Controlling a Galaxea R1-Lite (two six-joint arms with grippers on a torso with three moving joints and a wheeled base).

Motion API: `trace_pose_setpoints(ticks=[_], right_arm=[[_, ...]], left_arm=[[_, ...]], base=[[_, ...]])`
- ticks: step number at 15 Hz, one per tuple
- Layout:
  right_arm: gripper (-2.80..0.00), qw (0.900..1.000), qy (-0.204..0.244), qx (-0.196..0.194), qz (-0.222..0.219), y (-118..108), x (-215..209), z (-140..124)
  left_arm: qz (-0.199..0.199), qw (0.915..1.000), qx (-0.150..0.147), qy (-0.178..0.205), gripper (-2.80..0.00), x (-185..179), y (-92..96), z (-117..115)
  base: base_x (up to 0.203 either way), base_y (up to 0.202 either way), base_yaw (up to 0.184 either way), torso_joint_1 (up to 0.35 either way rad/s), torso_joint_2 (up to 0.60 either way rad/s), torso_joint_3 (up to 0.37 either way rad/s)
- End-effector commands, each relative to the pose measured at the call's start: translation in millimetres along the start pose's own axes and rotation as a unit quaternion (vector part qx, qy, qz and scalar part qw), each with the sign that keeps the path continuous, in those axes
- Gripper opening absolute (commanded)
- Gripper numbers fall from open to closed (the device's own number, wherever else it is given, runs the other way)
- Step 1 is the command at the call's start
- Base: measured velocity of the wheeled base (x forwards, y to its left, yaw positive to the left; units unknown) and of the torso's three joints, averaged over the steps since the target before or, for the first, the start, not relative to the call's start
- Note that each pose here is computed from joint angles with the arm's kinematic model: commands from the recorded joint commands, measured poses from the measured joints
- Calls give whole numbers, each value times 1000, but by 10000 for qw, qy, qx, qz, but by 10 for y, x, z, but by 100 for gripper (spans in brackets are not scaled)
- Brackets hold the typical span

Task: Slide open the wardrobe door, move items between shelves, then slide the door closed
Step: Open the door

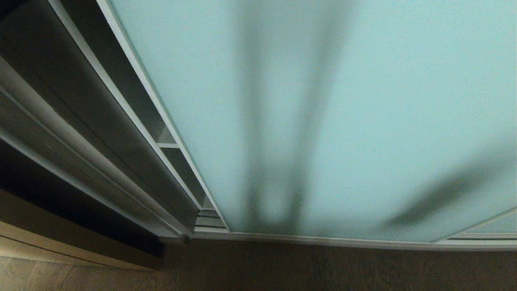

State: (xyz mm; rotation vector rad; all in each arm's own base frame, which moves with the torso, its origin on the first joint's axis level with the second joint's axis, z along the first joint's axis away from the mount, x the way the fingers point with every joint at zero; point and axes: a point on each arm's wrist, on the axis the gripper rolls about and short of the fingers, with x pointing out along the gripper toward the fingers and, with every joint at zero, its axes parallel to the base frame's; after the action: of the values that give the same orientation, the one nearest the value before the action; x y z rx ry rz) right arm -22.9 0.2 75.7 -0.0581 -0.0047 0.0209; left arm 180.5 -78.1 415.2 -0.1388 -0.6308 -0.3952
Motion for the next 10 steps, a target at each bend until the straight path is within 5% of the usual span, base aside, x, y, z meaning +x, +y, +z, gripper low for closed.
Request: trace_pose_setpoints(ticks=[1, 10], right_arm=[[-280, 10000, -8, -4, 2, 0, -1, -2], [-280, 10000, -11, -2, 2, 0, -1, 0]], left_arm=[[-136, 9998, -116, 26, -280, 284, -87, -168], [-921, 9928, -681, 359, -280, 559, -722, -655]], base=[[0, 0, 0, 0, 0, 0], [0, 0, 0, 0, 0, 0]])
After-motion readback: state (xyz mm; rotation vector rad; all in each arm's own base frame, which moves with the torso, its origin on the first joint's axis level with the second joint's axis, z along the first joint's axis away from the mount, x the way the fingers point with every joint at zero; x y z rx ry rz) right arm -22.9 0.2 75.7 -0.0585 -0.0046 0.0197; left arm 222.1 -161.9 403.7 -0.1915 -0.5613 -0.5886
